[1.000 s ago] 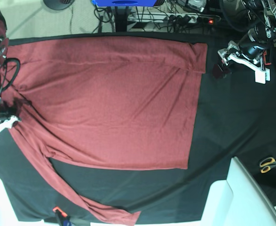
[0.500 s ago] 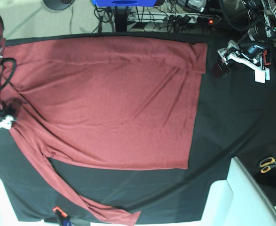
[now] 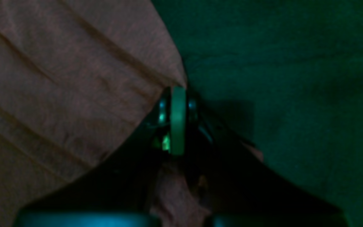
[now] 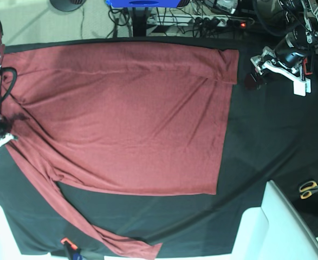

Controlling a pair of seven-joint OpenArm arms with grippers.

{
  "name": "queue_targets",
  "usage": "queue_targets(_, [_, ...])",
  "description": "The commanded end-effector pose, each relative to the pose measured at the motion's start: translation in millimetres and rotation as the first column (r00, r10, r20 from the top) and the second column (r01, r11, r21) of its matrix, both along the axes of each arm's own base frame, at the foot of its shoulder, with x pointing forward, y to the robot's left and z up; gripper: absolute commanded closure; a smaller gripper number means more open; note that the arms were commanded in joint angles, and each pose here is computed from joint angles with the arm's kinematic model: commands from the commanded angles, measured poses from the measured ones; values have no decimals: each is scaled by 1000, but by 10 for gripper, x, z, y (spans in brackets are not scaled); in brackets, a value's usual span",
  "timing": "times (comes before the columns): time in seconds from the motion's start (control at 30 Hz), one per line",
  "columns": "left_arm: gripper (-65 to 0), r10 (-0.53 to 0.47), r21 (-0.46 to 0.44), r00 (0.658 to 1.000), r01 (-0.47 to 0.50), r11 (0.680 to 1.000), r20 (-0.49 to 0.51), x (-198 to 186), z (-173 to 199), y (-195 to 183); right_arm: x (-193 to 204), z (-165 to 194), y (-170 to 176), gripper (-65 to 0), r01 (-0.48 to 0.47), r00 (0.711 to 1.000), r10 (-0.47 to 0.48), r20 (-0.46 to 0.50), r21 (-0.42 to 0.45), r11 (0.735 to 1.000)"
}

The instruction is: Fold the T-shirt properly

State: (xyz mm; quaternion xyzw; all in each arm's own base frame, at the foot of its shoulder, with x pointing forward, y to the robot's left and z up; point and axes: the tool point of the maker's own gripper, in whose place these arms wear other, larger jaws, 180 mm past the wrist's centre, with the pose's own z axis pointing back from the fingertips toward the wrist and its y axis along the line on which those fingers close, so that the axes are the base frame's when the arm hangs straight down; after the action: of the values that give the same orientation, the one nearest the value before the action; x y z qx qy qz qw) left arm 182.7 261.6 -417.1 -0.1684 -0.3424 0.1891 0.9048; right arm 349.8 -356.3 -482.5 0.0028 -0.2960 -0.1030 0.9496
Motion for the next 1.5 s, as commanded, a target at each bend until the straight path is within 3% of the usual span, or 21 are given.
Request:
queue_targets(0.0, [-550, -1, 11, 999, 0, 1000, 36, 61, 93, 40, 206, 243, -142, -8, 14, 997, -12, 73, -22, 1000])
queue_targets(0.33, [-550, -1, 10, 999, 0, 1000, 54, 144, 130, 39, 449, 525, -212, 0, 13, 989, -6, 145, -51, 999])
queue_targets(0.57, [-550, 8, 73, 1000, -9, 997, 23, 356, 49, 100, 483, 567, -214, 0, 12, 987, -3, 158, -56, 998])
queue_targets(0.7, [-550, -35, 41, 998, 33, 999, 50, 736, 38, -22, 479, 571, -224, 0, 13, 987, -3, 159, -59, 998])
queue_targets(1.07, [-550, -28, -124, 999, 24, 992, -29, 1691, -260, -331, 474, 557, -206, 0, 4, 988, 5, 154, -60, 998])
queue_targets(1.27, [-548, -14, -191, 998, 1, 982, -69, 1902, -343, -424, 473, 561, -215, 0, 5, 988, 5, 154, -62, 998])
queue_targets(1.47, [-546, -146, -153, 984, 129, 980, -107, 1866, -453, -758, 473, 561, -215, 0, 5, 988, 5, 154, -62, 998])
